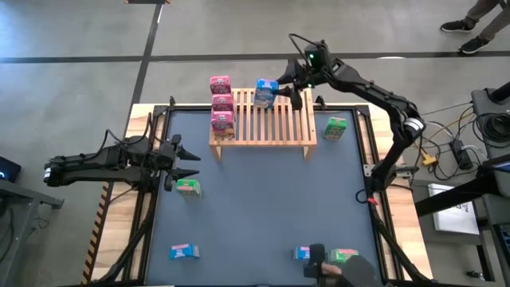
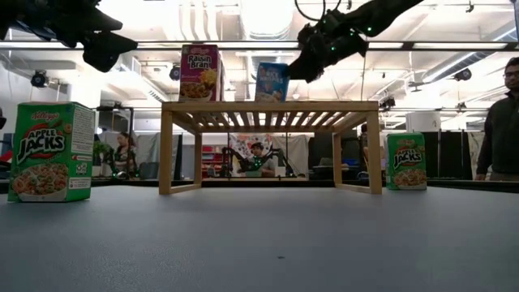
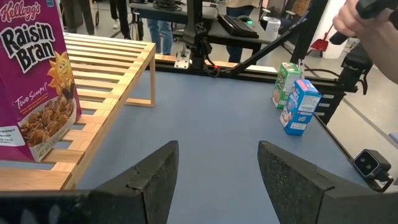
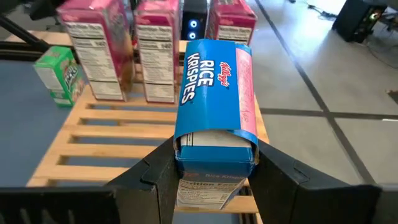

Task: Stack cereal on shelf
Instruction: Put the top middle blue cereal box on the shelf

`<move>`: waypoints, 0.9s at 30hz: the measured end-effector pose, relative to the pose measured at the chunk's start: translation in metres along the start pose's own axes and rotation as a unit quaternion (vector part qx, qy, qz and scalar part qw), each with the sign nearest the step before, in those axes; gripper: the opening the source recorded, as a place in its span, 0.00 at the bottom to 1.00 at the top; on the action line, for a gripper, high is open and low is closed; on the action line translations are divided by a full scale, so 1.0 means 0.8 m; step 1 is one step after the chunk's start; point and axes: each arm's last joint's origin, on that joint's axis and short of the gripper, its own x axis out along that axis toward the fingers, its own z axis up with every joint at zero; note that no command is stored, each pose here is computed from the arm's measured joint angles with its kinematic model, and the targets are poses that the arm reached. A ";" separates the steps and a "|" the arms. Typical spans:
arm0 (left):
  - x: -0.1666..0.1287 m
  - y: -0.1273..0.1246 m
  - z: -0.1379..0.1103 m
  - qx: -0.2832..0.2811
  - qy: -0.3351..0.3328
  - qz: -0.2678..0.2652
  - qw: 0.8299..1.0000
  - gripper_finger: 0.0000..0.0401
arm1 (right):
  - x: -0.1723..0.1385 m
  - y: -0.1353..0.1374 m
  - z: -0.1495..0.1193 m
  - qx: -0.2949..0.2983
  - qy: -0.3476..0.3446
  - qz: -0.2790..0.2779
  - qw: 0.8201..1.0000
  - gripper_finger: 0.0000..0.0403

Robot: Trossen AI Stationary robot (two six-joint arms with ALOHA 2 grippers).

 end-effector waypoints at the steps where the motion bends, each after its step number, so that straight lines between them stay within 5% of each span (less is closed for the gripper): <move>1: 0.000 0.000 0.000 0.000 0.000 0.000 1.000 0.51 | 0.001 -0.004 -0.001 0.001 0.003 0.000 1.000 0.39; 18: 0.000 0.000 0.000 0.002 0.001 0.000 1.000 0.51 | 0.011 -0.015 -0.002 -0.026 0.008 0.009 1.000 0.39; 27: 0.000 0.000 0.000 0.002 0.001 0.000 1.000 0.51 | 0.010 -0.015 -0.001 -0.021 0.013 -0.002 1.000 0.50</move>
